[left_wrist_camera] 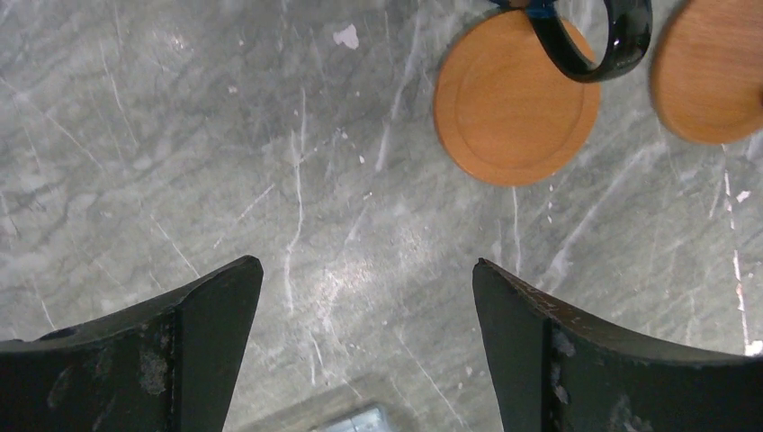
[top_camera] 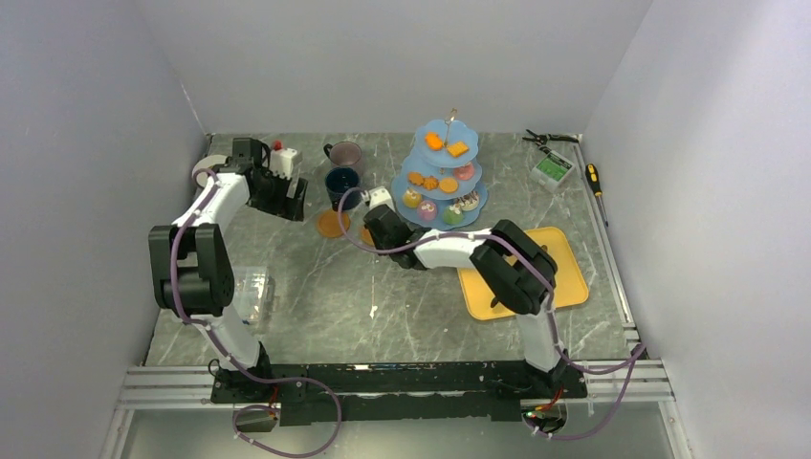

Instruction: Serve the afternoon tea

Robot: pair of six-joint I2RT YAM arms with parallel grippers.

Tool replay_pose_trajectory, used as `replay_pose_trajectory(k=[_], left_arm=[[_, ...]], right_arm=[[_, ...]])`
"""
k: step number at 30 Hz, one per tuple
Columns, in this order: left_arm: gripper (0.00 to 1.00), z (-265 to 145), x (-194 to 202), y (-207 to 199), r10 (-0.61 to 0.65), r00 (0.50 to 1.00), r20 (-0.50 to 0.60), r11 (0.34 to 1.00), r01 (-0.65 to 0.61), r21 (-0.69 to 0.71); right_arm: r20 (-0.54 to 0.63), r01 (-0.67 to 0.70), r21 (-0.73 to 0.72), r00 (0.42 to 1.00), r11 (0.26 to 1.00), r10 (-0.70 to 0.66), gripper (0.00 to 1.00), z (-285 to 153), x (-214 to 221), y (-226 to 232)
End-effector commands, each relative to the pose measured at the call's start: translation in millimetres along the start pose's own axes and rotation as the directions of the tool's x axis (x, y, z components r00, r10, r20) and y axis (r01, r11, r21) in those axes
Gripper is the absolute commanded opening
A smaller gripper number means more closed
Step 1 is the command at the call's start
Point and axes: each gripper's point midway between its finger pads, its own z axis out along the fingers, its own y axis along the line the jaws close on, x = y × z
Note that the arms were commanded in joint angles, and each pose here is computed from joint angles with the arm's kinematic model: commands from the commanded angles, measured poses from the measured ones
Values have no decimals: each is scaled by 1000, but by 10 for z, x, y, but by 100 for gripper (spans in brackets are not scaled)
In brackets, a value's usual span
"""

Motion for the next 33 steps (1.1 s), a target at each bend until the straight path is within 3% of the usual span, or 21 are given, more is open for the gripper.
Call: replay_pose_trajectory(k=[1, 6, 15, 33], left_arm=[[94, 24, -186, -56, 92, 991, 95, 996, -92, -3], [94, 184, -177, -185, 178, 981, 74, 983, -175, -54], [94, 414, -233, -105, 193, 978, 74, 974, -182, -134], [94, 801, -33, -264, 375, 927, -3, 899, -365, -242]], right_arm=[[-39, -43, 75, 998, 996, 46, 8, -230, 219, -255], [-73, -60, 126, 995, 990, 70, 6, -543, 541, -502], [-72, -84, 209, 992, 974, 101, 6, -1011, 832, -870], [179, -188, 87, 969, 978, 170, 8, -1550, -81, -730]])
